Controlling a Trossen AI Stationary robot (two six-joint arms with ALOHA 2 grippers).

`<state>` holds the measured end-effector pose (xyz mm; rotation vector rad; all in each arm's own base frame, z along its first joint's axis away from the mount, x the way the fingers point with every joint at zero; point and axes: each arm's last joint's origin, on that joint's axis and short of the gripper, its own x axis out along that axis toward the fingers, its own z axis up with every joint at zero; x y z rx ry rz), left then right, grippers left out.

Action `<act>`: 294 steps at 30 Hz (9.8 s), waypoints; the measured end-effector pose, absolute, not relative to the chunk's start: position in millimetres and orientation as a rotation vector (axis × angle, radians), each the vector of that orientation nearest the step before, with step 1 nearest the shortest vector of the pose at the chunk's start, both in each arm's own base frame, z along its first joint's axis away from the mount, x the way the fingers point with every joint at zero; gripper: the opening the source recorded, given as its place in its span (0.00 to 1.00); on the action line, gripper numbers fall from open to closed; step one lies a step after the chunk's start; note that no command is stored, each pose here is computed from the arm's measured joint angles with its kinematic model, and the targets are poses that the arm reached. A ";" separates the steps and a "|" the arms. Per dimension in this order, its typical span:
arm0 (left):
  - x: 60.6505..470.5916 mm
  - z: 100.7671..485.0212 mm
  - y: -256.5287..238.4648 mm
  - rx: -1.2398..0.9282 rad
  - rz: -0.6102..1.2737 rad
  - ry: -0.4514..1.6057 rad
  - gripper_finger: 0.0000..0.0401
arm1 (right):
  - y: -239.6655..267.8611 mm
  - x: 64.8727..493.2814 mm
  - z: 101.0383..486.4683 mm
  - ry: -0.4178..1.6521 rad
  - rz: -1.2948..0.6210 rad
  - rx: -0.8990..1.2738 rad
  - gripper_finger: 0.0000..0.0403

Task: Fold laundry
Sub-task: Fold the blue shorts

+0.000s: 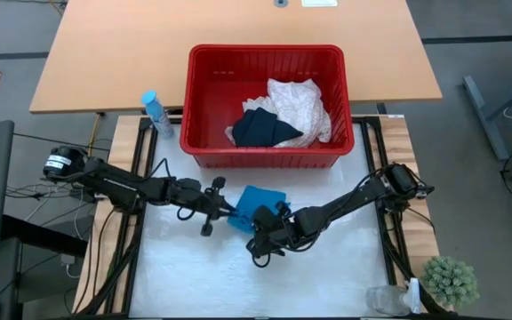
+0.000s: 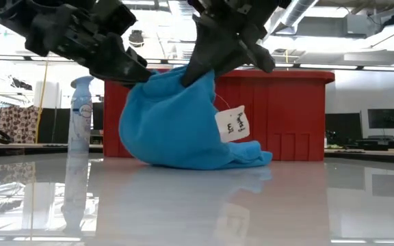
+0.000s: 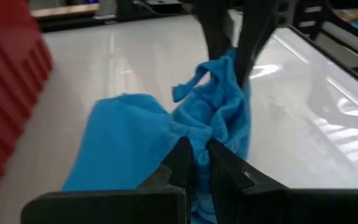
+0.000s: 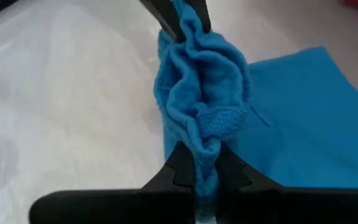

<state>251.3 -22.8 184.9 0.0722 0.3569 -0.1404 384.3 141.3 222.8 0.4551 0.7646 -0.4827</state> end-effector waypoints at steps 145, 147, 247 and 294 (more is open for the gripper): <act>273.9 285.5 53.5 -0.347 -0.199 0.134 0.27 | 20.7 321.6 184.3 0.787 -0.987 0.468 0.14; 273.0 286.1 53.6 -0.361 -0.187 0.136 0.27 | 13.0 320.8 179.9 0.797 -0.990 0.453 0.09; 270.5 268.1 57.2 -0.389 0.006 0.282 0.27 | -20.6 297.0 206.1 0.958 -1.042 0.694 0.62; 270.4 268.1 56.8 -0.421 -0.006 0.285 0.27 | -25.4 322.2 203.5 0.864 -0.929 0.655 0.07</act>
